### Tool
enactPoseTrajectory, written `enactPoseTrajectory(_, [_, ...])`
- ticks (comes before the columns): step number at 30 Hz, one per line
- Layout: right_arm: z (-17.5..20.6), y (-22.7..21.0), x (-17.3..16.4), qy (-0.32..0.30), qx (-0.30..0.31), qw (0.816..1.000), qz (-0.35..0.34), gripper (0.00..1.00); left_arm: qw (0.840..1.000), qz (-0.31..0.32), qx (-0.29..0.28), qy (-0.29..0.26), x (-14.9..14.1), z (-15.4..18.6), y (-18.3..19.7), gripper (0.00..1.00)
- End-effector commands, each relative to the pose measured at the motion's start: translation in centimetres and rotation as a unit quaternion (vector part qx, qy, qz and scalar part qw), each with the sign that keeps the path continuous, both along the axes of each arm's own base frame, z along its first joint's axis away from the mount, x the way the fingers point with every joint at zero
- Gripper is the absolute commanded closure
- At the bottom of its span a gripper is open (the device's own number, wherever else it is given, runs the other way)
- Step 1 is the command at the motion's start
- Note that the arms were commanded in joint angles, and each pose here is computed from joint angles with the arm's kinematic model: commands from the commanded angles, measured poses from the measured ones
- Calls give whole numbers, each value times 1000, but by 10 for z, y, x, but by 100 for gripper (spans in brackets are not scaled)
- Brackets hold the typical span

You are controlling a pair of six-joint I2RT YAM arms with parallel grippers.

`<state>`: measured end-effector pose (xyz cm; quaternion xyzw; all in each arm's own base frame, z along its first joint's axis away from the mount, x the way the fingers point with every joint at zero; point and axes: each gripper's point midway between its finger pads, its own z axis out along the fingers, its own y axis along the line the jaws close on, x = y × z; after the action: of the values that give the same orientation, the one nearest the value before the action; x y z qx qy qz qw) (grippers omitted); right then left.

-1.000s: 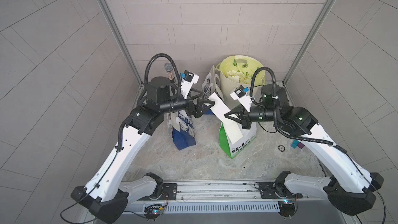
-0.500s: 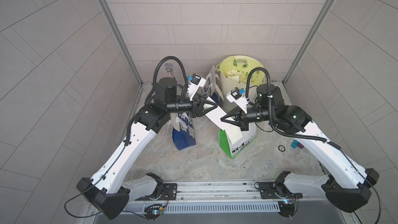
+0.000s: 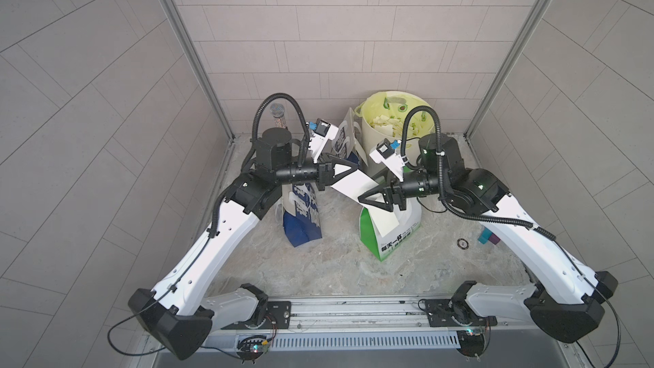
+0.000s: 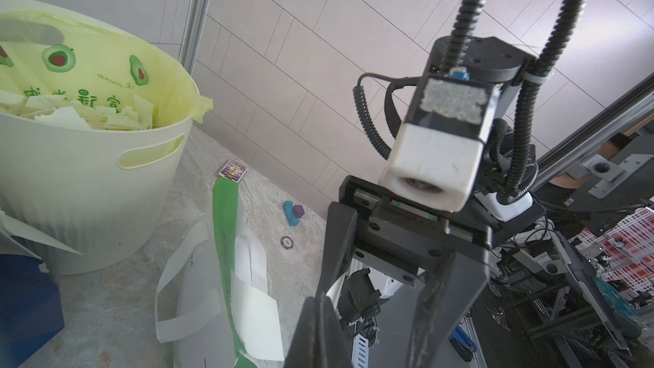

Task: Shred takeout receipts and throw away
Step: Shred the takeout receipt.

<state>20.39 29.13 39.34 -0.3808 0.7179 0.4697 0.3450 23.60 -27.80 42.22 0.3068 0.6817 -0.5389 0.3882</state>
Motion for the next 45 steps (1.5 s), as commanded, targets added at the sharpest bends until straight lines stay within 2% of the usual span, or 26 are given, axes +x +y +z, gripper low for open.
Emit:
enactPoseTrajectory(1, [30, 3, 4, 7, 77, 997, -22, 35, 999, 1, -30, -22, -6, 13, 1, 100])
enactPoseTrajectory(6, [36, 1, 22, 8, 112, 991, -76, 47, 999, -9, -39, -16, -10, 14, 0, 100])
enactPoseTrajectory(11, [35, -1, 28, 11, 123, 988, -94, 66, 999, -7, -43, -17, -10, 17, 0, 100])
enactPoseTrajectory(16, [33, -2, 34, 1, 121, 987, -108, 89, 999, -4, -43, -6, -6, 16, -3, 100])
enactPoseTrajectory(18, [31, -1, 34, -10, 112, 988, -105, 95, 999, 32, -42, 3, 6, 14, -1, 100])
enactPoseTrajectory(20, [22, -2, 34, -32, 78, 991, -106, 100, 990, 131, -43, 39, 35, 13, 11, 100])
enactPoseTrajectory(22, [13, -7, 37, -78, 28, 990, -118, 100, 970, 217, -57, 97, 62, 6, 23, 100])
enactPoseTrajectory(24, [5, -13, 42, -145, -38, 980, -134, 100, 951, 264, -62, 145, 76, -4, 29, 100])
enactPoseTrajectory(26, [0, -17, 45, -214, -93, 961, -146, 100, 942, 292, -48, 157, 82, -15, 32, 100])
enactPoseTrajectory(28, [2, -19, 42, -261, -113, 948, -140, 100, 934, 316, -31, 162, 87, -25, 37, 100])
enactPoseTrajectory(31, [17, -19, 30, -293, -78, 945, -125, 100, 927, 340, -15, 160, 93, -29, 43, 100])
enactPoseTrajectory(36, [50, -17, 0, -270, 42, 957, -98, 100, 912, 384, 9, 145, 106, -38, 54, 100])
enactPoseTrajectory(38, [55, -25, 10, -260, 53, 955, -135, 100, 914, 384, 11, 129, 112, -33, 52, 100])
enactPoseTrajectory(40, [54, -43, 36, -257, 34, 942, -214, 100, 925, 368, 5, 99, 120, -19, 41, 100])
enactPoseTrajectory(43, [52, -85, 78, -256, -4, 903, -346, 100, 940, 335, -16, 54, 135, 8, 13, 100])
enactPoseTrajectory(45, [55, -108, 96, -249, -13, 880, -404, 100, 950, 312, -26, 17, 144, 25, -12, 100])
